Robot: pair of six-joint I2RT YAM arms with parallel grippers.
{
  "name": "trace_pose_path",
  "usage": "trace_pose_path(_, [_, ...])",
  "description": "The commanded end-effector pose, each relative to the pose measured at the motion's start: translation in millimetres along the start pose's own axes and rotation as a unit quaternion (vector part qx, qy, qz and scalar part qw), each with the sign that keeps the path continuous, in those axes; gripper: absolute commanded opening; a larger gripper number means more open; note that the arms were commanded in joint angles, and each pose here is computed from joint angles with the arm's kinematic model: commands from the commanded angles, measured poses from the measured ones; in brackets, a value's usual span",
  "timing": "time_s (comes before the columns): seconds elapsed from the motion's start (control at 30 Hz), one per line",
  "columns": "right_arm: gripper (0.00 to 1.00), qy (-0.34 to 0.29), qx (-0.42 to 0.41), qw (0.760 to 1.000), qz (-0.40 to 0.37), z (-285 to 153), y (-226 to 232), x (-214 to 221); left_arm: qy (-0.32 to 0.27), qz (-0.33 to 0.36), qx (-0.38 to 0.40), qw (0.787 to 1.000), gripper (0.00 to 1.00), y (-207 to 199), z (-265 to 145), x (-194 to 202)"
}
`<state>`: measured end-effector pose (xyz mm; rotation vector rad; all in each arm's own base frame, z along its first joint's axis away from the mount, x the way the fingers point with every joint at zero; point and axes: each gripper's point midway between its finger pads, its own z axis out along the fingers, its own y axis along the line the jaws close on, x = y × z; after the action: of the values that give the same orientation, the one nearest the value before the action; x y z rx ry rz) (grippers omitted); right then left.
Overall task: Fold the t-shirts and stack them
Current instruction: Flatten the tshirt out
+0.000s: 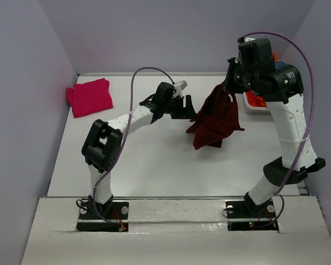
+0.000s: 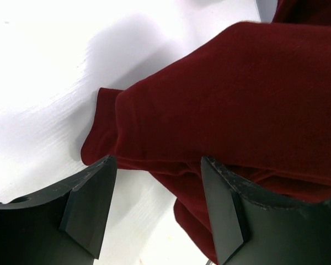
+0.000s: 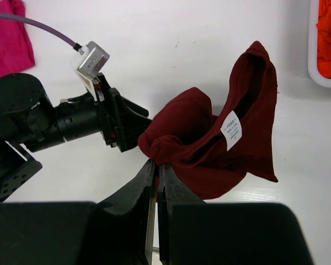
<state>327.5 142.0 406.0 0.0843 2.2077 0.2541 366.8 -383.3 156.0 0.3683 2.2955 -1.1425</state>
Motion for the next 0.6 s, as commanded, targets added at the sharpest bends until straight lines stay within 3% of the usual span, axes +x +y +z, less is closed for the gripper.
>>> trace_pose_path(0.0, [0.07, -0.031, -0.008, 0.999, 0.000, -7.5, 3.1, -13.2, -0.022, 0.020, 0.020, 0.999, 0.73, -14.7, -7.3, -2.4])
trace_pose_path(0.27, [0.07, -0.020, -0.013, 1.000, 0.000, 0.4, 6.2, -8.0, -0.071, 0.093, -0.017, 0.993, 0.72, -33.6, -35.1, -17.9])
trace_pose_path(0.57, [0.07, -0.010, -0.019, 1.000, 0.000, 7.8, 10.3, -4.0, -0.117, 0.128, -0.070, 0.982, 0.72, -37.1, -56.3, -54.8])
